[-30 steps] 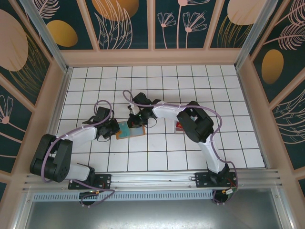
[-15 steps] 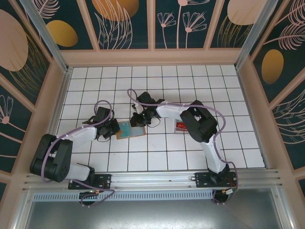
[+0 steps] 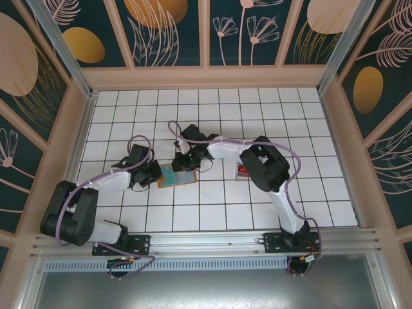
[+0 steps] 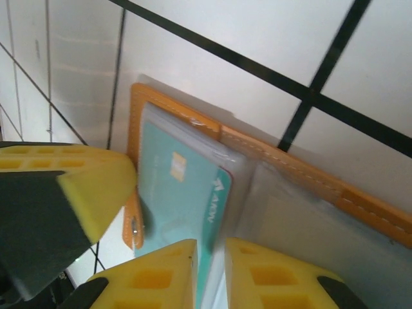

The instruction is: Take the credit cards out of the card holder

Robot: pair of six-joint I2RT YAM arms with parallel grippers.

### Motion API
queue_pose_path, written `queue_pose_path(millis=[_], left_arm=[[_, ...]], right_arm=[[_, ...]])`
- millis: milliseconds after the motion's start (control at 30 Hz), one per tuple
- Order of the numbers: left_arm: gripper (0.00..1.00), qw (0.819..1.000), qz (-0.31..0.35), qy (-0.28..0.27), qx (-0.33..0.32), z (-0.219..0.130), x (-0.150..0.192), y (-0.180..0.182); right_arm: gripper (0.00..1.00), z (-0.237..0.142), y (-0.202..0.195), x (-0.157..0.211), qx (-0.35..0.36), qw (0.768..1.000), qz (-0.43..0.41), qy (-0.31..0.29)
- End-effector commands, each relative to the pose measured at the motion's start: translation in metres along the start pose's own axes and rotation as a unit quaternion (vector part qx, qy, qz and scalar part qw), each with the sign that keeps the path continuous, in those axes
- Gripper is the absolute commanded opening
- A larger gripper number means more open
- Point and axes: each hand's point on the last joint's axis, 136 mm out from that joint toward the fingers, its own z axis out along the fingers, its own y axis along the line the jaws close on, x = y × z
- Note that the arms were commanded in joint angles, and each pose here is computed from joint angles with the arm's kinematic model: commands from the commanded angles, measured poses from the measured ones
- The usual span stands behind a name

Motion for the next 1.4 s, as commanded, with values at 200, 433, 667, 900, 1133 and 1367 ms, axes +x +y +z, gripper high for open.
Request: queue_pose_path(millis=[200, 433, 667, 900, 1133, 1367], left_arm=[[0.0, 0.999, -0.011, 0.037, -0.013, 0.005, 0.02, 0.013], [0.0, 0.999, -0.011, 0.037, -0.01, 0.004, 0.021, 0.013], [0.0, 0.999, -0.013, 0.035, -0.016, 0.004, 0.021, 0.015], [0.0, 0.999, -0.015, 0.033, -0.037, 0.004, 0.021, 0.024], [0.0, 0.999, -0.014, 0.034, -0.035, 0.004, 0.021, 0.022], [0.0, 0.999, -0.013, 0.034, -0.029, 0.004, 0.02, 0.02]], right_arm=[[0.19, 0.01, 0.005, 0.009, -0.009, 1.0, -0.008, 0.026], [0.18, 0.011, 0.011, 0.008, -0.016, 0.999, -0.017, 0.028], [0.0, 0.007, 0.008, 0.008, -0.011, 1.0, -0.013, 0.02], [0.0, -0.014, -0.003, 0.001, -0.003, 1.0, 0.002, -0.009], [0.0, -0.026, -0.012, 0.001, 0.001, 1.0, 0.008, -0.017], [0.04, -0.015, -0.006, 0.005, -0.015, 1.0, 0.007, -0.005]])
